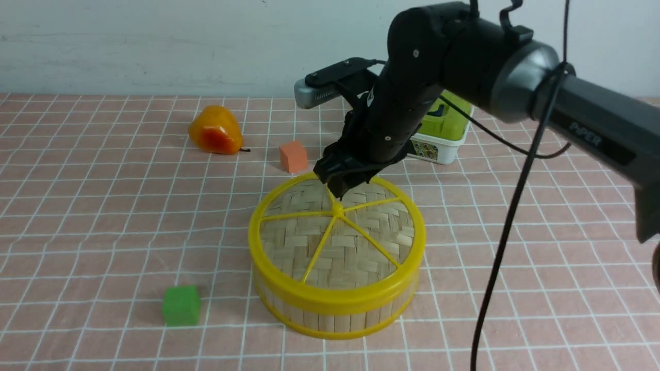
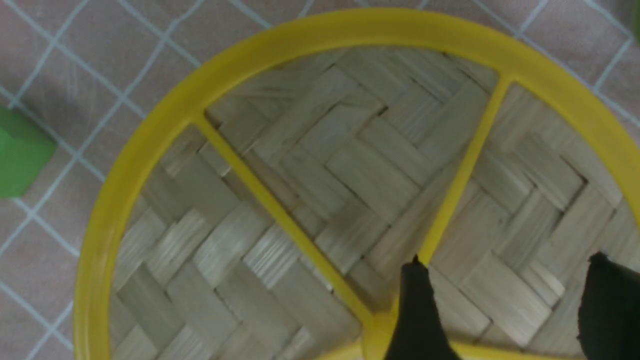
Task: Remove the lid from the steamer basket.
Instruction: Use the right arm to lift the lid of the steamer
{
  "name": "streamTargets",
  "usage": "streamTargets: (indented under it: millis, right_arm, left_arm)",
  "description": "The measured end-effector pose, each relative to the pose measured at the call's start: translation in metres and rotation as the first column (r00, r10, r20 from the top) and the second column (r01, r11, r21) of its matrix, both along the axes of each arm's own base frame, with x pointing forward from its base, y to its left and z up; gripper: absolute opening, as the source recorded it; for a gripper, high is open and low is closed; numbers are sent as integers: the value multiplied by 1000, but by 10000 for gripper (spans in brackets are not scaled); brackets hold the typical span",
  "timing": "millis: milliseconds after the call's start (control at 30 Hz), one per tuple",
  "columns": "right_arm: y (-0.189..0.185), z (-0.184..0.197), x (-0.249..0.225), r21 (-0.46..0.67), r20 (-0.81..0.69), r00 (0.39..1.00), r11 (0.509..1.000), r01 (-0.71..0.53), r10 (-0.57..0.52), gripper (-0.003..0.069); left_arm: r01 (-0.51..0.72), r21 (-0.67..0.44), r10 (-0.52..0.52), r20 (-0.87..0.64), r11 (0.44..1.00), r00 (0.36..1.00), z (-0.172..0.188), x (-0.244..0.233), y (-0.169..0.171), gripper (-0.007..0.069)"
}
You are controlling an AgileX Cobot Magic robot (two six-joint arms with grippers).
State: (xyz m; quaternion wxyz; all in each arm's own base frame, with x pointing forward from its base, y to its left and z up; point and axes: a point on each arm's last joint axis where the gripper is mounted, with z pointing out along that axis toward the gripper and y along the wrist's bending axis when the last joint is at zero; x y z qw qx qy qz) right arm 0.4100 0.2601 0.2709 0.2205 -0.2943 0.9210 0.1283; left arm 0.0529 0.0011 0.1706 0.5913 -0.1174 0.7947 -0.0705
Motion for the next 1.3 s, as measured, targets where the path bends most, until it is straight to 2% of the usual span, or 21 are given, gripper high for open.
streamTargets:
  millis: [100, 333, 633, 867, 1000, 1300]
  right_arm:
    - [3, -8, 3, 14, -16, 1000, 1000, 13, -13, 385]
    - [7, -14, 2, 35, -58, 998, 999, 13, -11, 309]
    - [7, -11, -6, 1, -94, 996, 1000, -6, 6, 295]
    - [6, 11, -13, -12, -115, 993, 999, -31, 30, 376]
    - [8, 17, -16, -1, -109, 993, 999, -39, 39, 466]
    - [22, 4, -27, -39, -141, 987, 996, -82, 76, 486]
  left_arm:
    - [0, 0, 0, 0, 1000, 1000, 0, 0, 0, 239]
    - [0, 0, 0, 1, 1000, 1000, 0, 0, 0, 239]
    - [0, -3, 0, 1, 1000, 1000, 0, 0, 0, 239]
    - [0, -3, 0, 1, 1000, 1000, 0, 0, 0, 239]
    - [0, -3, 0, 1, 1000, 1000, 0, 0, 0, 239]
    - [0, -4, 0, 1, 1000, 1000, 0, 0, 0, 239]
